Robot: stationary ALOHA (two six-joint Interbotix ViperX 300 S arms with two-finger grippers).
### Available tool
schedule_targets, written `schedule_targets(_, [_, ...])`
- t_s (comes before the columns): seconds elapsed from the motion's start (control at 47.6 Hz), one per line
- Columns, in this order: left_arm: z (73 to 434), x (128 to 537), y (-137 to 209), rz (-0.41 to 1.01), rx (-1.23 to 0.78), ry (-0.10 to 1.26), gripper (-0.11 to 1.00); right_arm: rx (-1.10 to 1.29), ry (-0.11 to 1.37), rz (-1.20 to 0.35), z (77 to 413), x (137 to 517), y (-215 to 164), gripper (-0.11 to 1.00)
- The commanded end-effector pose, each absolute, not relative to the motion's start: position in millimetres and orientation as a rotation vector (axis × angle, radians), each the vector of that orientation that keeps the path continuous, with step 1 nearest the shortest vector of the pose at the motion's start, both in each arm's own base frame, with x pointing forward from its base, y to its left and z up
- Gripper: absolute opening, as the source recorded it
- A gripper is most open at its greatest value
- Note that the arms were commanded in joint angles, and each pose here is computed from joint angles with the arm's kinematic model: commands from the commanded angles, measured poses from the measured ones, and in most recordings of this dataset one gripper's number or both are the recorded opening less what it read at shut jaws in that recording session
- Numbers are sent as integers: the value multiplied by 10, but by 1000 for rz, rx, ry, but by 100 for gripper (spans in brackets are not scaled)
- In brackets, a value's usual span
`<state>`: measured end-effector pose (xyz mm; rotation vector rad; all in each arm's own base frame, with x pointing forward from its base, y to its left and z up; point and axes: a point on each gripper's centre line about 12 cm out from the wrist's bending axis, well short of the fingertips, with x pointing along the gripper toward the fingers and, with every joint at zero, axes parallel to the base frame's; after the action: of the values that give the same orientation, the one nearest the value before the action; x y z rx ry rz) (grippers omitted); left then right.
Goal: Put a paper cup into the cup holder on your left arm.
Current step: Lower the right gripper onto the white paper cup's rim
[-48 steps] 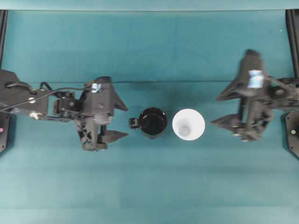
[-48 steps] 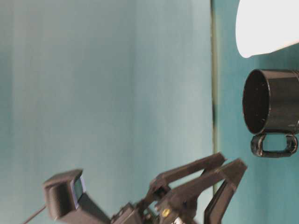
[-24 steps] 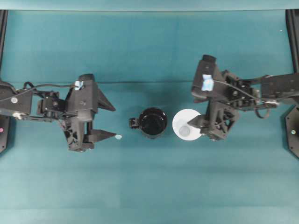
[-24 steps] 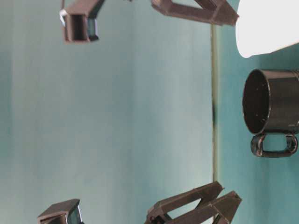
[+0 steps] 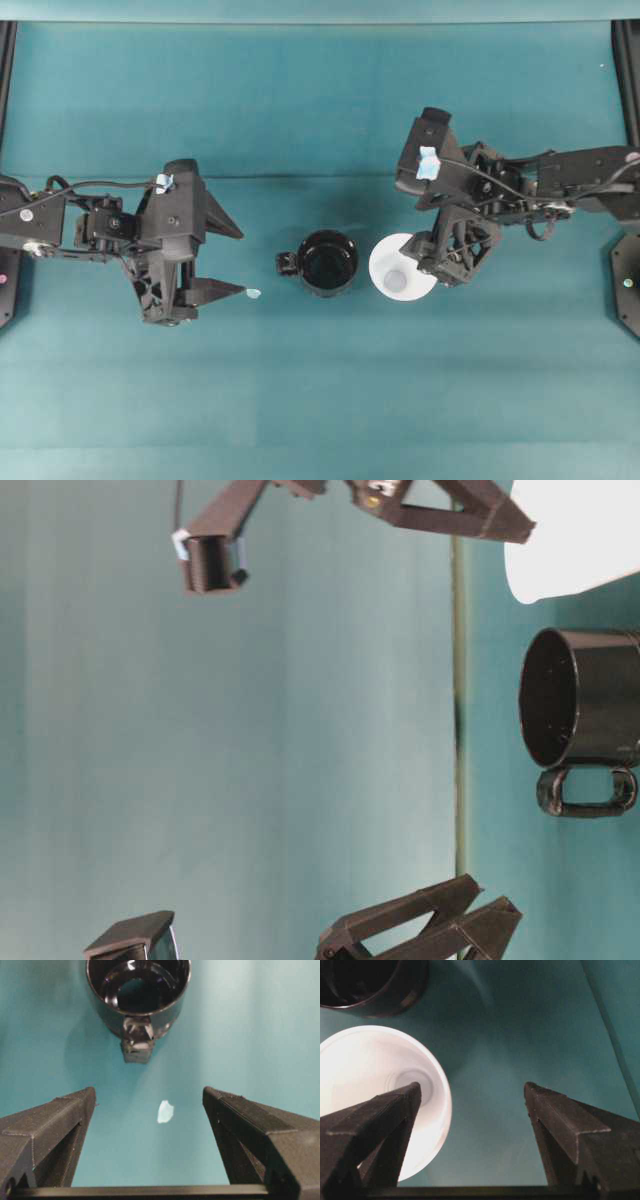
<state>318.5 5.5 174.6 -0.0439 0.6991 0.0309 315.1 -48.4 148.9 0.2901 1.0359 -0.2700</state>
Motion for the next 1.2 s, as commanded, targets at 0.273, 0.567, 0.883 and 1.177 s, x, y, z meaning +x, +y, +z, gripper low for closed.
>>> schedule_targets(0.273, [1806, 3200, 45, 27, -41, 676, 95, 236, 1058, -236, 1421, 3271, -482, 87])
schedule_targets(0.567, [1789, 3192, 45, 28, -43, 682, 95, 230, 1055, -229, 1429, 3288, -464, 75])
schedule_targets(0.883, [1776, 3190, 45, 26, -38, 685, 93, 199, 1022, -179, 1464, 3340, -309, 40])
schedule_targets(1.177, [1781, 3194, 50, 27, -37, 684, 91, 216, 1022, -186, 1539, 3299, -312, 4])
